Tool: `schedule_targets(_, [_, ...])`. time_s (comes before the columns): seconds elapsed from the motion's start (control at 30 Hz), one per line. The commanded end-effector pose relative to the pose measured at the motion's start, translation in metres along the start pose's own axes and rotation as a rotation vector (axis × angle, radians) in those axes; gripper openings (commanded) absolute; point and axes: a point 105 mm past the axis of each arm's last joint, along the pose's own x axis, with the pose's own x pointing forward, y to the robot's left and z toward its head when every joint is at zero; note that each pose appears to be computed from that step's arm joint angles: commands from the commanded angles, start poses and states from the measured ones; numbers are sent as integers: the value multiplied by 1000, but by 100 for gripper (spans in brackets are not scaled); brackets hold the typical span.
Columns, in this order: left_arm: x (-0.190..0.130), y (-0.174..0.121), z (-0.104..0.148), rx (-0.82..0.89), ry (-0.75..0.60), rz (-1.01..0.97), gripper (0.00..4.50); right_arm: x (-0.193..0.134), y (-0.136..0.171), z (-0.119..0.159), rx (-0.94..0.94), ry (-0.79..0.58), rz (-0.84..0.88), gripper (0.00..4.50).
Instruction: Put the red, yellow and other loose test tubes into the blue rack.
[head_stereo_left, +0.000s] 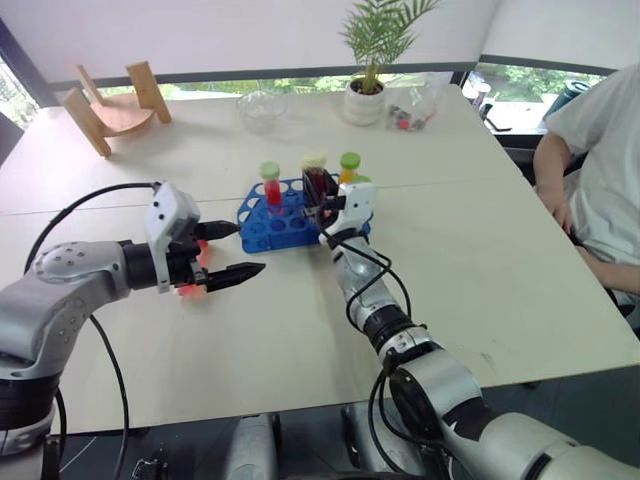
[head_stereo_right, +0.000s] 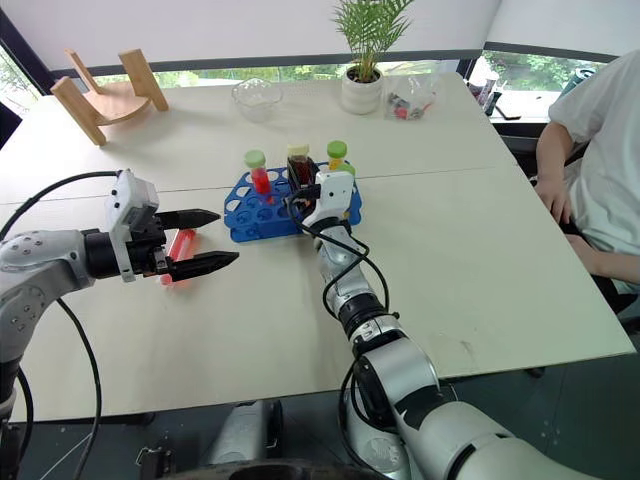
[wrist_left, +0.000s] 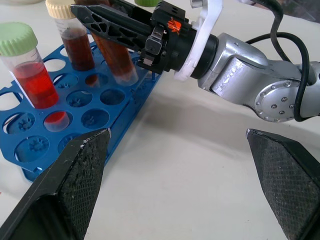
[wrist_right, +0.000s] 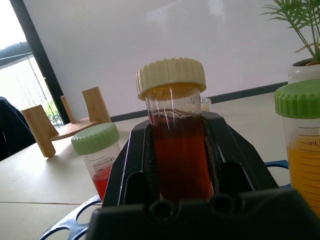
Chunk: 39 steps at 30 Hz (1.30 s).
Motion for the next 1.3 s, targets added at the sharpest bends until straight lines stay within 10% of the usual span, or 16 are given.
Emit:
schedule_targets(0.03, [-1,-2,12,38,-28,-2,450,-2,45,-10,125,29,50,83])
schedule_targets(0.1, [-1,-2,12,36,-29,-1,450,-7,46,-15,125,39,62,83])
schedule_targets(0.37, [-1,0,9,27,-31,10,450,-31,46,-17,56,-5,127,444])
schedule_targets(0.8, [-7,5,-4,2,-1,81,450,-66,21,42,6,-50,226,444])
schedule_targets(1.3, [-17,78,-46,-272,409,535,450,-125,-13,128,-156,377,834,444])
